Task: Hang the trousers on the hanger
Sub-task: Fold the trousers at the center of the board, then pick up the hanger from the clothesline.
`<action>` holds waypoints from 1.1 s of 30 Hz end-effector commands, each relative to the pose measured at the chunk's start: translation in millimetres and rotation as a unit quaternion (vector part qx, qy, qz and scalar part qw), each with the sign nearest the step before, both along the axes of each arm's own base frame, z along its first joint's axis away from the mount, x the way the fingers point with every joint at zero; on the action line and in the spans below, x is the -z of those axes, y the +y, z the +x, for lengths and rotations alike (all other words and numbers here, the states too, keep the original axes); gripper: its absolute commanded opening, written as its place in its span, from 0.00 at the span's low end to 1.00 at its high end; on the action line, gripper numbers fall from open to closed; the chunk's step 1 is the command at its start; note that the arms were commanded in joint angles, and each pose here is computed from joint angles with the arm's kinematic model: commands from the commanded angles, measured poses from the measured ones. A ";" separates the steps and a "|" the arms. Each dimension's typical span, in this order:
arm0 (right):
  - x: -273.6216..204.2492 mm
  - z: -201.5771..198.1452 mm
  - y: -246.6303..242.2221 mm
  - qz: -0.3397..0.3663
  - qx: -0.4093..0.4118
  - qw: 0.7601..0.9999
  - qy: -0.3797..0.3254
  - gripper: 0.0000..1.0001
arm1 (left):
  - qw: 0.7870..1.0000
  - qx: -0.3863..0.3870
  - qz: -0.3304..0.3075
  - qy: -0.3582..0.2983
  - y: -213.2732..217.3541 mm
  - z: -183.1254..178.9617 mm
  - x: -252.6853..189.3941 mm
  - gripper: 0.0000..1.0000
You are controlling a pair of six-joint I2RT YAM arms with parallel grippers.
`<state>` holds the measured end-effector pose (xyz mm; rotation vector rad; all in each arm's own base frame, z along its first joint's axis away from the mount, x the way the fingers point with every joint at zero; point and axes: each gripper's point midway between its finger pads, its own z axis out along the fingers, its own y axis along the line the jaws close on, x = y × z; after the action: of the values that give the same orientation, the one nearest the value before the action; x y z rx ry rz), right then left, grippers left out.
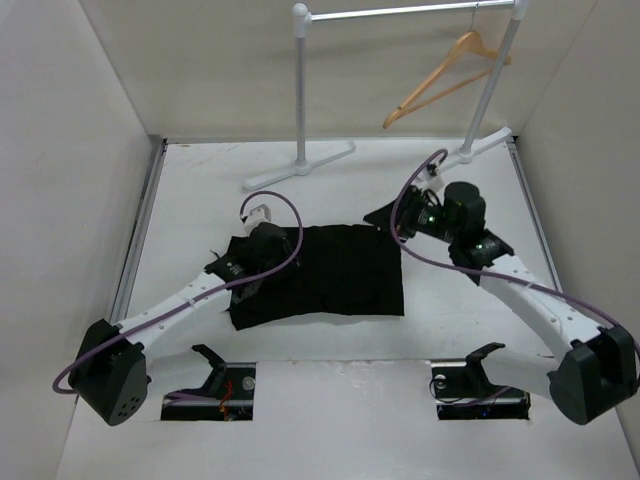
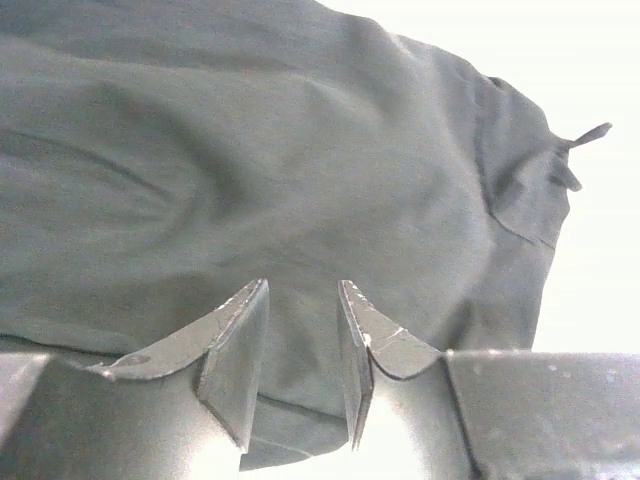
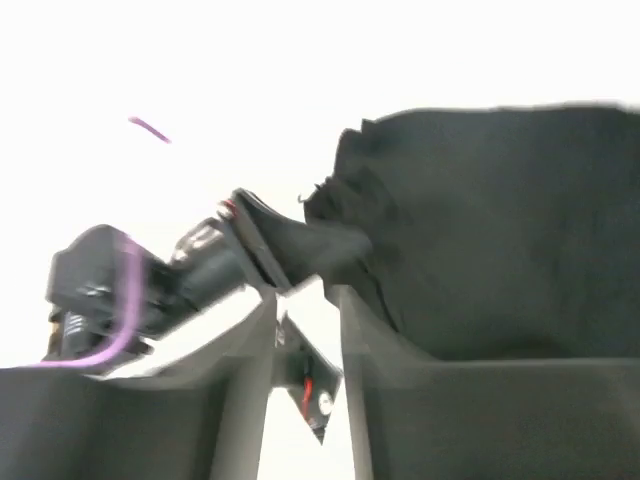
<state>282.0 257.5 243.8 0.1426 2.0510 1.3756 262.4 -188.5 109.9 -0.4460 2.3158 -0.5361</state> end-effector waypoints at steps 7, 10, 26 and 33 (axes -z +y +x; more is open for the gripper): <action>-144.8 113.8 -91.2 -0.053 0.181 0.971 -0.146 0.16 | 0.997 0.059 0.042 -0.031 -23.9 -5.2 -23.6 0.03; -165.7 161.4 -123.2 -0.094 0.255 0.948 -0.167 0.39 | 0.993 0.058 0.090 -0.043 -16.4 -5.2 -28.2 0.05; -155.2 280.0 -145.4 -0.123 0.278 0.942 -0.143 0.63 | 0.979 0.045 0.194 -0.049 8.0 -3.7 -39.5 0.29; -152.9 288.7 -130.2 -0.098 0.248 0.951 -0.159 0.62 | 0.978 0.054 0.197 -0.041 3.1 -5.8 -32.8 0.29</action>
<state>568.7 118.8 349.4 0.3958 1.8426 0.7608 253.2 -184.6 130.5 -0.1096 2.3285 -0.1326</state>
